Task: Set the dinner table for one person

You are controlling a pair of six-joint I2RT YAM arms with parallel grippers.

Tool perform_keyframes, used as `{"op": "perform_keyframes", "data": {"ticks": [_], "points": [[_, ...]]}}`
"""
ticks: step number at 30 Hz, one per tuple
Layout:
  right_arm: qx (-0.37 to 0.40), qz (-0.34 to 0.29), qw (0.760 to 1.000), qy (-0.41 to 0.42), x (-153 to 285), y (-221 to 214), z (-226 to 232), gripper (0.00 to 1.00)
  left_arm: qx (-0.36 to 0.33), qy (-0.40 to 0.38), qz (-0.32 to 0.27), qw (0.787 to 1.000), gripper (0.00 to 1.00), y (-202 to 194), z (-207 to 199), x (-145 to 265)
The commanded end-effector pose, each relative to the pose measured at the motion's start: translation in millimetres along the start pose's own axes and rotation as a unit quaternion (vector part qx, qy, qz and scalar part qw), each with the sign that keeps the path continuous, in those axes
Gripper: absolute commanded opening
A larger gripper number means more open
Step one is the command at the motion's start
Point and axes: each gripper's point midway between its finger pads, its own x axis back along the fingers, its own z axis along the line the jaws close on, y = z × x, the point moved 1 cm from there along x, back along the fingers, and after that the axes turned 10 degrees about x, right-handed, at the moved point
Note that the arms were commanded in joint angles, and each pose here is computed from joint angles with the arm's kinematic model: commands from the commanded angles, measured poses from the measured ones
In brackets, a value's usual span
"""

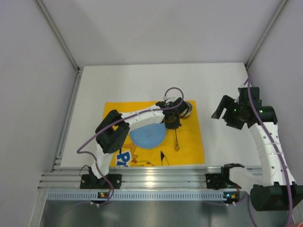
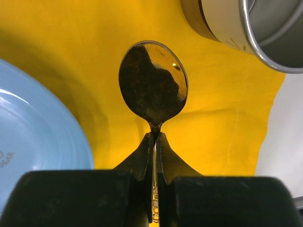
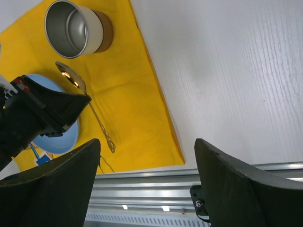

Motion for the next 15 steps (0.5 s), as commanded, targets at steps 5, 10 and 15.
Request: {"op": "perform_keyframes", "data": {"ticks": [5,10,15], "points": [[0.004,0.010,1.000,-0.001,2,-12,-5,0.81,0.011,-0.043,-0.020,0.999,0.16,9,-28,4],[-0.006,0.014,0.999,0.032,7,-15,9,0.81,0.003,-0.052,-0.041,0.998,0.40,12,-40,31],[0.003,-0.003,0.999,0.044,18,-14,18,0.81,-0.020,-0.073,-0.082,0.994,0.52,18,-59,90]]}}
